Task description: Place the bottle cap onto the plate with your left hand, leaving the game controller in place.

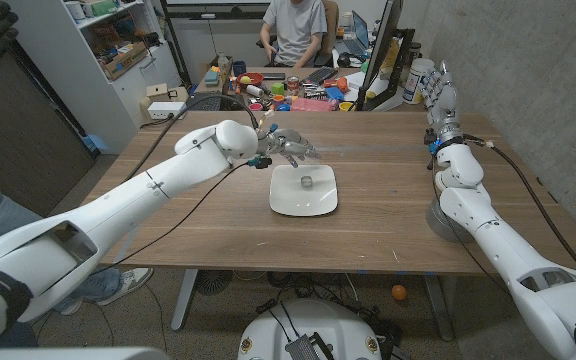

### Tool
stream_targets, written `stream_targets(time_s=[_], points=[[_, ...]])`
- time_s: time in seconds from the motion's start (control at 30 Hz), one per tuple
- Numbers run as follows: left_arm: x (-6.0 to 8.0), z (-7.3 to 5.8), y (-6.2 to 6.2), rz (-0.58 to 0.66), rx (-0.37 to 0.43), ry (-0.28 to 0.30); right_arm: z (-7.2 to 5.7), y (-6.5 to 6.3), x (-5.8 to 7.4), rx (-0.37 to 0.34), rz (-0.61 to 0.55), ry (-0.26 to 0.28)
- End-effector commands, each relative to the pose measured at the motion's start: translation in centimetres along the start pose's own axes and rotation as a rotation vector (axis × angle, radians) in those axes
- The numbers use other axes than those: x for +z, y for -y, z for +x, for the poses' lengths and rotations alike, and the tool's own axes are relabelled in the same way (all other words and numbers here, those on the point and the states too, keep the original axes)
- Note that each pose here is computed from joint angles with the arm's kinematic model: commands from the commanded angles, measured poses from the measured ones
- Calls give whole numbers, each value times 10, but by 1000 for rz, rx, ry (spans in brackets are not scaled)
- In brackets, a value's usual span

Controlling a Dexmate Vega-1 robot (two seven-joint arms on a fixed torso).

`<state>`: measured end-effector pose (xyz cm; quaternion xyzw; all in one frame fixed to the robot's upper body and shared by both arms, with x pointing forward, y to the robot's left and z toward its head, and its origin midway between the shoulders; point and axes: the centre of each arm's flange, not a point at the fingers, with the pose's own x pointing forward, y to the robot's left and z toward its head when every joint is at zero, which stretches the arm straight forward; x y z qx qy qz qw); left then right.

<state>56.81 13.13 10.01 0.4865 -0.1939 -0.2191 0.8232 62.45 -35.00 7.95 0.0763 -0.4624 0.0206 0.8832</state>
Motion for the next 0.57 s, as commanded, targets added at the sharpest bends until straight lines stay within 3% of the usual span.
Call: stream_targets(time_s=[0.03,0.13,0.2,0.27,0.43,0.57], points=[[34,-105,-76,-146,415,305,-19,-6,9,14,-49,-34],[15,-122,-68,-264,550,443,-29,-8,11,9,-63,-40],[-4,-122,-64,-363,602,560,-35,-9,14,8,-74,-44],[-19,-117,-64,-459,588,626,-38,-11,18,12,-90,-45],[-33,-109,-60,-480,559,621,-35,-20,22,27,-116,-37],[-36,-116,-61,-468,576,616,-24,-31,16,55,-99,-17]])
